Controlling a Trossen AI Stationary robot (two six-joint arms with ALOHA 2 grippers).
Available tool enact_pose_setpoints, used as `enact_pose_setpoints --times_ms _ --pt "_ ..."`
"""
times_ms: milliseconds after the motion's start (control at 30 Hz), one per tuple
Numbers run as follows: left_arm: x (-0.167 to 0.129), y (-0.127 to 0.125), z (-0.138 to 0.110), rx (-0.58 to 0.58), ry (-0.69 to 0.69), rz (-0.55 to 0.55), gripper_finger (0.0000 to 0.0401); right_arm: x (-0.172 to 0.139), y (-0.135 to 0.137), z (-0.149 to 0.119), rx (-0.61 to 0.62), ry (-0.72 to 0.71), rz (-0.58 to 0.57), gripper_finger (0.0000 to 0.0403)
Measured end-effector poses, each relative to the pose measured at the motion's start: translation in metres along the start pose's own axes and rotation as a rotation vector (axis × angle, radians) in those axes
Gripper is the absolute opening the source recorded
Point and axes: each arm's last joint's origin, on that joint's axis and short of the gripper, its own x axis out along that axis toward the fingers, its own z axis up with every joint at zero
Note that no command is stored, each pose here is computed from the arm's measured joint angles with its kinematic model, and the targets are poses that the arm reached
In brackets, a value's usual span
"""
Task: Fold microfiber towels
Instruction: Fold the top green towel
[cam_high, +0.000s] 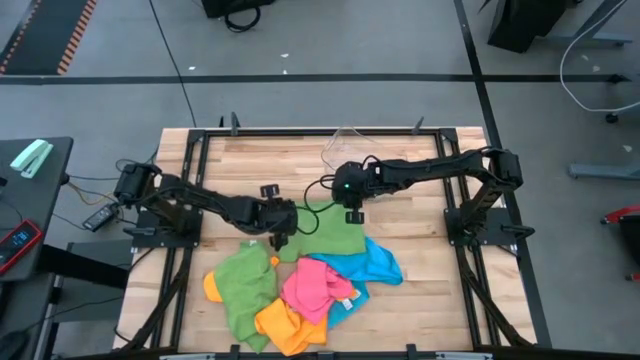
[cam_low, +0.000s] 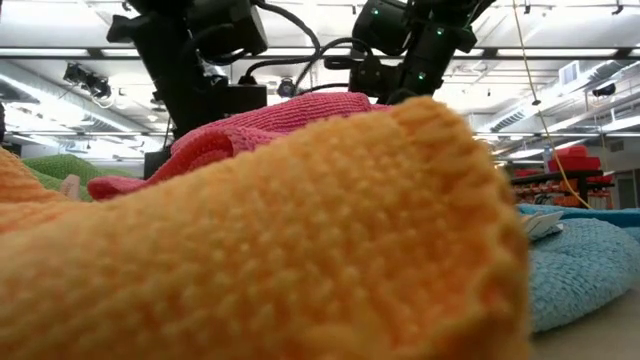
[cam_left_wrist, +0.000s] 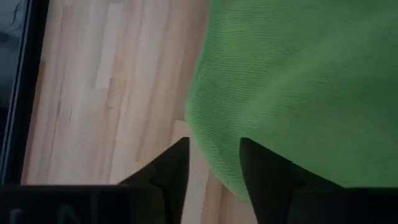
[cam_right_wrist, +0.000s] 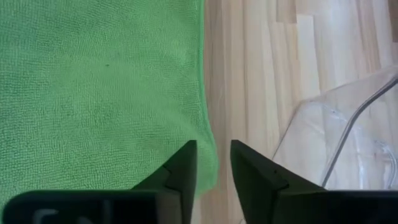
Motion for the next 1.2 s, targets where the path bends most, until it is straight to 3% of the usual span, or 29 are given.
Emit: enact_pose_setpoints --times_ms 67,200,300,600,767,967,1200 --pt "-0.003 -0.006 0.000 0.060 -0.006 -0.045 0.0171 0.000 -0.002 -0.001 -0.001 0.005 -0.003 0.0133" --pt "-0.012 -0.022 -0.002 0.173 -0.021 -0.235 0.0175 -0.004 -0.007 0.000 0.007 0.040 -0.010 0.0154" --pt "-0.019 -0.033 -0.003 0.209 -0.044 -0.282 0.0174 -0.013 -0.006 0.002 -0.003 0.050 -0.005 0.0160" --pt "-0.043 -0.061 -0.004 0.352 -0.121 -0.334 0.0199 -0.052 0.018 0.014 -0.054 -0.108 0.020 0.0161" --pt "-0.039 -0.077 -0.002 0.314 -0.154 -0.335 0.0219 -0.049 0.040 0.017 -0.083 -0.143 0.041 0.0161" --pt "-0.030 -0.088 -0.006 0.310 -0.128 -0.269 0.0247 -0.057 0.063 0.016 -0.124 -0.175 -0.045 0.0161" --pt "-0.018 -0.094 -0.009 0.317 -0.092 -0.232 0.0247 -0.061 0.081 0.015 -0.127 -0.198 -0.022 0.0161"
